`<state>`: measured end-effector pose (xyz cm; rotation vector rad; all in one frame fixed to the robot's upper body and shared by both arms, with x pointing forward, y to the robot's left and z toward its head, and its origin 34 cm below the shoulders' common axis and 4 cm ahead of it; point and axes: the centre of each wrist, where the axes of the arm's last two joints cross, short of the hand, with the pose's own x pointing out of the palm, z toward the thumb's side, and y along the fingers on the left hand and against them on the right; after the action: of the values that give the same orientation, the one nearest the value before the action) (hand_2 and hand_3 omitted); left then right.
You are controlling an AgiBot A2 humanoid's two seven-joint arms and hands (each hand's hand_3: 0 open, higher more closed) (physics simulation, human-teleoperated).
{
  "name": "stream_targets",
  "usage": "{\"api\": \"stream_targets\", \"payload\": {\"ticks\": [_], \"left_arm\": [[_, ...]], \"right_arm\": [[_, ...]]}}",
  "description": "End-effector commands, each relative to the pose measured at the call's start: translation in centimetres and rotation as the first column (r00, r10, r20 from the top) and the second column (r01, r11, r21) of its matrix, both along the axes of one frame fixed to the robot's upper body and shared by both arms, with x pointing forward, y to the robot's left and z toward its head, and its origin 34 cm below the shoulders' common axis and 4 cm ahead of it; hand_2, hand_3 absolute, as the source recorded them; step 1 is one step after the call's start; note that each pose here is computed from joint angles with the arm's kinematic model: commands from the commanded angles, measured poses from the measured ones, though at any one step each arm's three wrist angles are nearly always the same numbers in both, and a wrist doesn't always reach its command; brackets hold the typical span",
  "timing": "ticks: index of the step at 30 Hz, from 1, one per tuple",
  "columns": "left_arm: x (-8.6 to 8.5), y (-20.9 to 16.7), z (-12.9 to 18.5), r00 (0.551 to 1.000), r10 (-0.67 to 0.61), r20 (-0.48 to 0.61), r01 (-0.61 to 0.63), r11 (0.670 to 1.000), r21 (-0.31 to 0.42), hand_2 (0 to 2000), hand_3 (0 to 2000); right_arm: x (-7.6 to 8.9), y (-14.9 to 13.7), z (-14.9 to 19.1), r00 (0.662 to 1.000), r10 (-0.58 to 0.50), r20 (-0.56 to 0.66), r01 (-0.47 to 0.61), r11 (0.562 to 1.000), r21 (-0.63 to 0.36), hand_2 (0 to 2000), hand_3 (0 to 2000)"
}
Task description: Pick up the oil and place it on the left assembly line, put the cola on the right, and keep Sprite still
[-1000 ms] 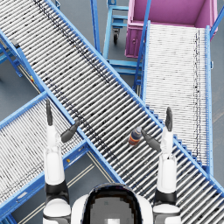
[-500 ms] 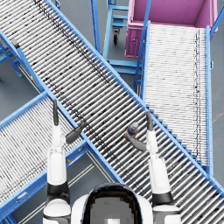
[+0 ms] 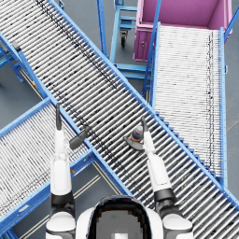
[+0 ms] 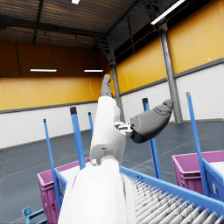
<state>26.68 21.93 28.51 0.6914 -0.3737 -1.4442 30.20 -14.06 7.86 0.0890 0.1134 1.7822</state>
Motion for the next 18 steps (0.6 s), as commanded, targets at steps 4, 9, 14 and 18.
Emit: {"api": "stream_targets", "payload": {"ticks": [4, 9, 14, 18], "left_arm": [[0.2, 0.0, -0.2, 1.0, 0.002, -0.012, -0.002, 1.0, -0.004, 0, 0], [0.3, 0.1, -0.3, 1.0, 0.005, -0.013, -0.006, 1.0, -0.009, 0, 0], [-0.1, 0.4, 0.0, 1.0, 0.017, 0.001, -0.017, 1.0, -0.017, 0, 0], [-1.0, -0.3, 0.2, 1.0, -0.007, 0.024, 0.007, 1.0, -0.008, 0, 0]], "right_arm": [[1.7, 0.2, -2.1, 0.993, -0.021, -0.115, 0.019, 1.0, -0.019, 0, 0], [1.5, 0.6, -1.2, 0.997, 0.004, -0.074, -0.005, 1.0, -0.006, 2000, 1307], [1.0, 0.7, 3.0, 0.992, -0.083, 0.094, 0.079, 0.996, 0.042, 2000, 2000], [2.8, -2.3, 11.7, 0.925, -0.118, 0.362, 0.063, 0.985, 0.161, 2000, 2000]]}}
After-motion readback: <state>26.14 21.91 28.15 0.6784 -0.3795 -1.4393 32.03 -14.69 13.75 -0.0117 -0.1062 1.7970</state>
